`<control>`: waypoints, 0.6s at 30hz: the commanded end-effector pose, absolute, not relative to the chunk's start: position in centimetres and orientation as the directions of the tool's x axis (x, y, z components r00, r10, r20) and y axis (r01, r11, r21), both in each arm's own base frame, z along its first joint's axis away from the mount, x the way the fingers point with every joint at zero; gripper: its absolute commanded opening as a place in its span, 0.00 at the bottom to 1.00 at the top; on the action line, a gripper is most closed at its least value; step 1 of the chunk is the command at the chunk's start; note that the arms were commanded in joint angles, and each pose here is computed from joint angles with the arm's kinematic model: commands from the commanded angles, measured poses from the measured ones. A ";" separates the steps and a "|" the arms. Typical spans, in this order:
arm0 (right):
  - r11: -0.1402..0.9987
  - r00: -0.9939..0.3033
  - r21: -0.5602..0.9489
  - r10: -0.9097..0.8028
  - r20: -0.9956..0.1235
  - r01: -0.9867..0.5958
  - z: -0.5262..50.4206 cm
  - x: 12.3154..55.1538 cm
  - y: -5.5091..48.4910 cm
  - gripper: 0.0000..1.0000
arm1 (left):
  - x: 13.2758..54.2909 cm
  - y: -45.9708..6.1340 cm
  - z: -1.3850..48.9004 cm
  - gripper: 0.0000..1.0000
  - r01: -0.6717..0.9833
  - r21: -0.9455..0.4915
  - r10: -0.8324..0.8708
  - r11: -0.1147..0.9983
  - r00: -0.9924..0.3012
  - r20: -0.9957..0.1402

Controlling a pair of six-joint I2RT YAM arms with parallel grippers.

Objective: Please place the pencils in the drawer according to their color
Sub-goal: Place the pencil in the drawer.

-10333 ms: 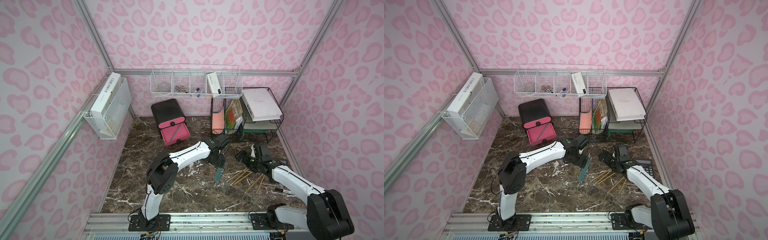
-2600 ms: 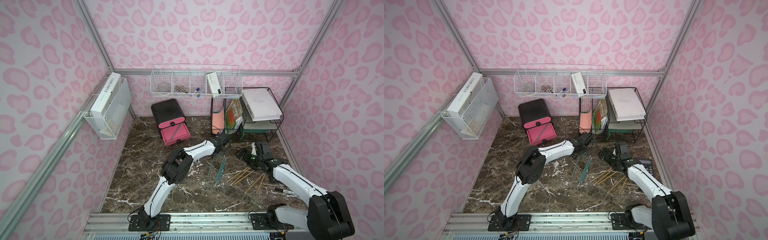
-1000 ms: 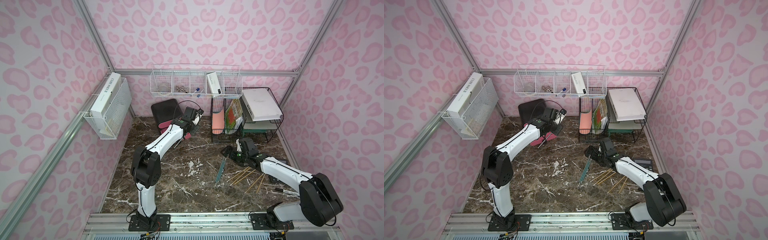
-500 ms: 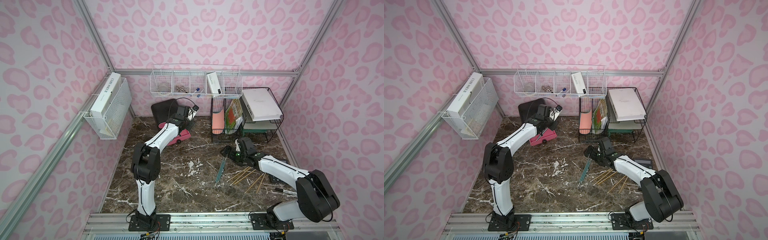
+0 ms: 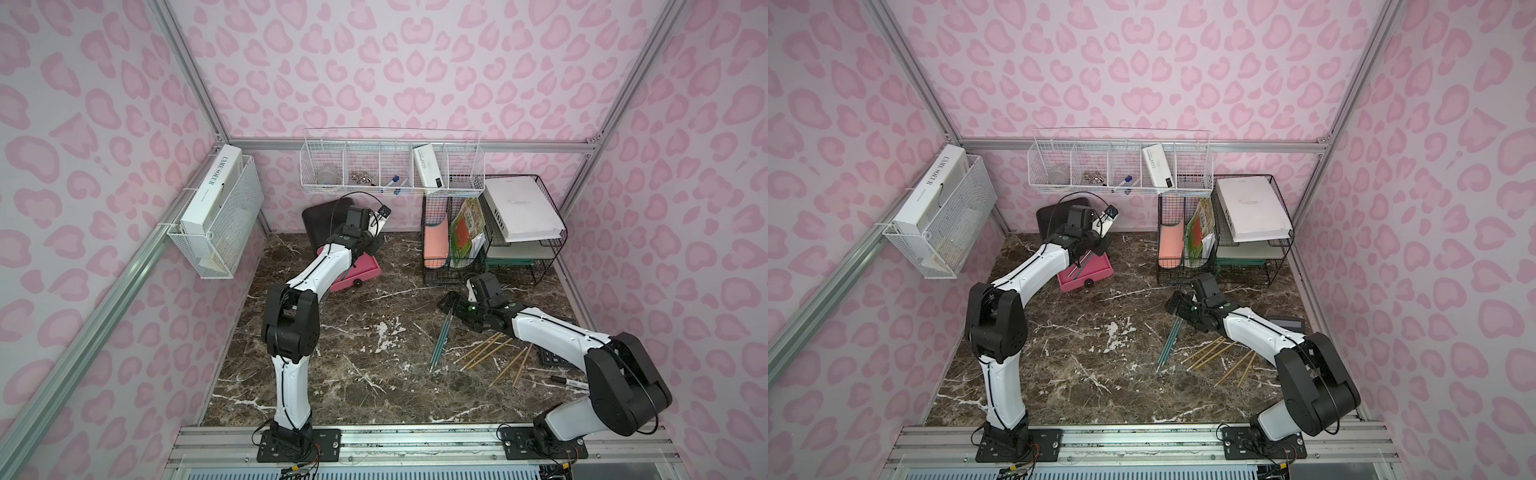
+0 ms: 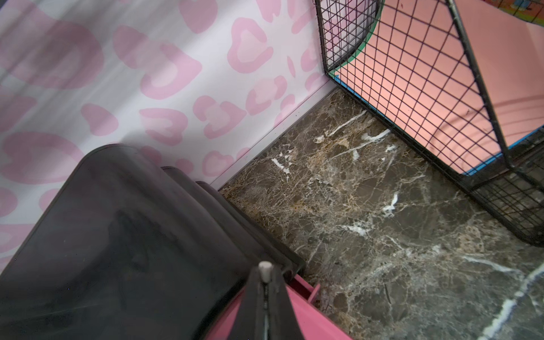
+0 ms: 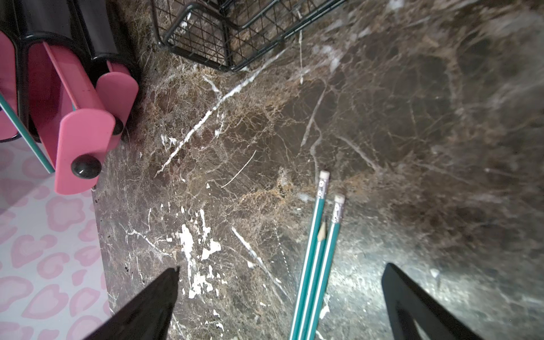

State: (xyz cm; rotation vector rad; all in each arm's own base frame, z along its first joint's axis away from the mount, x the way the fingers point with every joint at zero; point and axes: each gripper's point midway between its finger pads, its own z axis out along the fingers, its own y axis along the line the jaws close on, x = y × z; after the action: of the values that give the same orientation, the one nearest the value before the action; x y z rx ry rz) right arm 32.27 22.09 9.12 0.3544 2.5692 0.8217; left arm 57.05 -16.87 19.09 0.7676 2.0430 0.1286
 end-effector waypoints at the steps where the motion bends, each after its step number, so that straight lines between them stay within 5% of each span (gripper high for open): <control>1: 0.795 -0.881 0.596 0.359 -0.308 0.115 9.2 32.2 22.1 0.99 | 57.3 -17.0 18.8 0.00 0.486 0.371 0.569 0.792 -0.365 -0.737; 18: 0.797 -0.879 0.594 0.357 -0.317 0.110 9.5 32.1 21.9 0.99 | 56.5 -14.9 16.5 0.00 0.471 0.393 0.593 0.790 -0.421 -0.687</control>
State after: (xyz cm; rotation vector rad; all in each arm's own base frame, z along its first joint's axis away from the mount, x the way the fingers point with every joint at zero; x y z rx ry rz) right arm 32.16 22.02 9.38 0.3529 2.5674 0.8226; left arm 56.33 -15.27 15.87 0.8010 2.1037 0.1504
